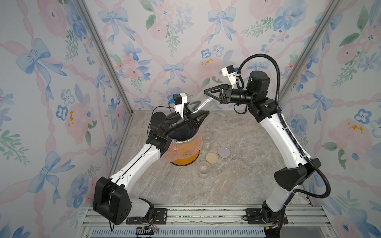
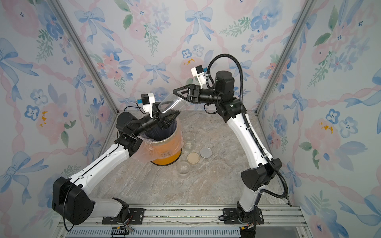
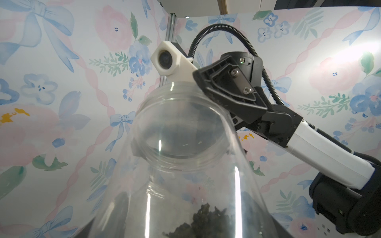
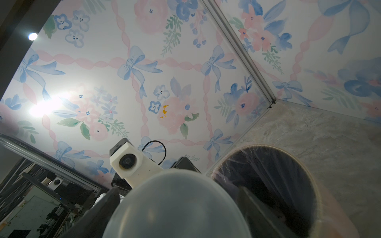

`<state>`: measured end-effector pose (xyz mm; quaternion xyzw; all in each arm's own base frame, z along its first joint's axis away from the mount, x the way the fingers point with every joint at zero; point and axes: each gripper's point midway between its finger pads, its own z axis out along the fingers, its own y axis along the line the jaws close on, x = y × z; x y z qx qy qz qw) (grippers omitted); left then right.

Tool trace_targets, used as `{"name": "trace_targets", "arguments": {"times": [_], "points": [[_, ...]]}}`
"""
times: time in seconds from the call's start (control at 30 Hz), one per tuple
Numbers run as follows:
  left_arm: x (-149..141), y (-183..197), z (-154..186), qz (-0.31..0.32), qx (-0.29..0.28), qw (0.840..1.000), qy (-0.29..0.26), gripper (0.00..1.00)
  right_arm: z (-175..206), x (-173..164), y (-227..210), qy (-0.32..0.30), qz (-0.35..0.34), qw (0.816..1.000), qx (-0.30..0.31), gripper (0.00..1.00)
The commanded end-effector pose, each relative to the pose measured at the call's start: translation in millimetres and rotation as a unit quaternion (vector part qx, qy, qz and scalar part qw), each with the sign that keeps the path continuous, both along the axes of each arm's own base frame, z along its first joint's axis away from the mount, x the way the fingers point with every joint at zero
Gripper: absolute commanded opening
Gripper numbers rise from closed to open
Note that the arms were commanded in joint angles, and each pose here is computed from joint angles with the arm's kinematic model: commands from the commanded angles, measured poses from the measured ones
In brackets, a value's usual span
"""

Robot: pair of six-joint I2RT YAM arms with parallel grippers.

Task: Empty moldy tea leaves from jars
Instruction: Unscrew the lid from the jar.

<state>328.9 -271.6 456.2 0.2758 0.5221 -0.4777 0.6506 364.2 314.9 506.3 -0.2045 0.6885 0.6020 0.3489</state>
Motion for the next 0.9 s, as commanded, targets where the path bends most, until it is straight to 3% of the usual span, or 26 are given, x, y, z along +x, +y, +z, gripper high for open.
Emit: {"name": "trace_targets", "arguments": {"times": [0.0,0.27,0.6,0.87], "points": [[2.9,5.4,-14.2,0.038,0.031,0.998,-0.029,0.25,30.5,5.3,-21.9,-0.012,-0.075,0.997,0.011,0.67],[7.9,0.4,-28.6,0.106,0.083,0.986,-0.101,0.25,15.7,-2.0,-12.1,0.008,-0.086,0.996,-0.025,0.66],[17.5,2.3,-21.1,0.142,0.105,0.975,-0.135,0.25,11.1,-14.1,-1.9,0.002,-0.071,0.997,-0.039,0.64],[21.4,10.7,-10.6,0.204,0.141,0.946,-0.211,0.24,3.3,-15.0,8.0,0.012,-0.070,0.996,-0.054,0.65]]}}
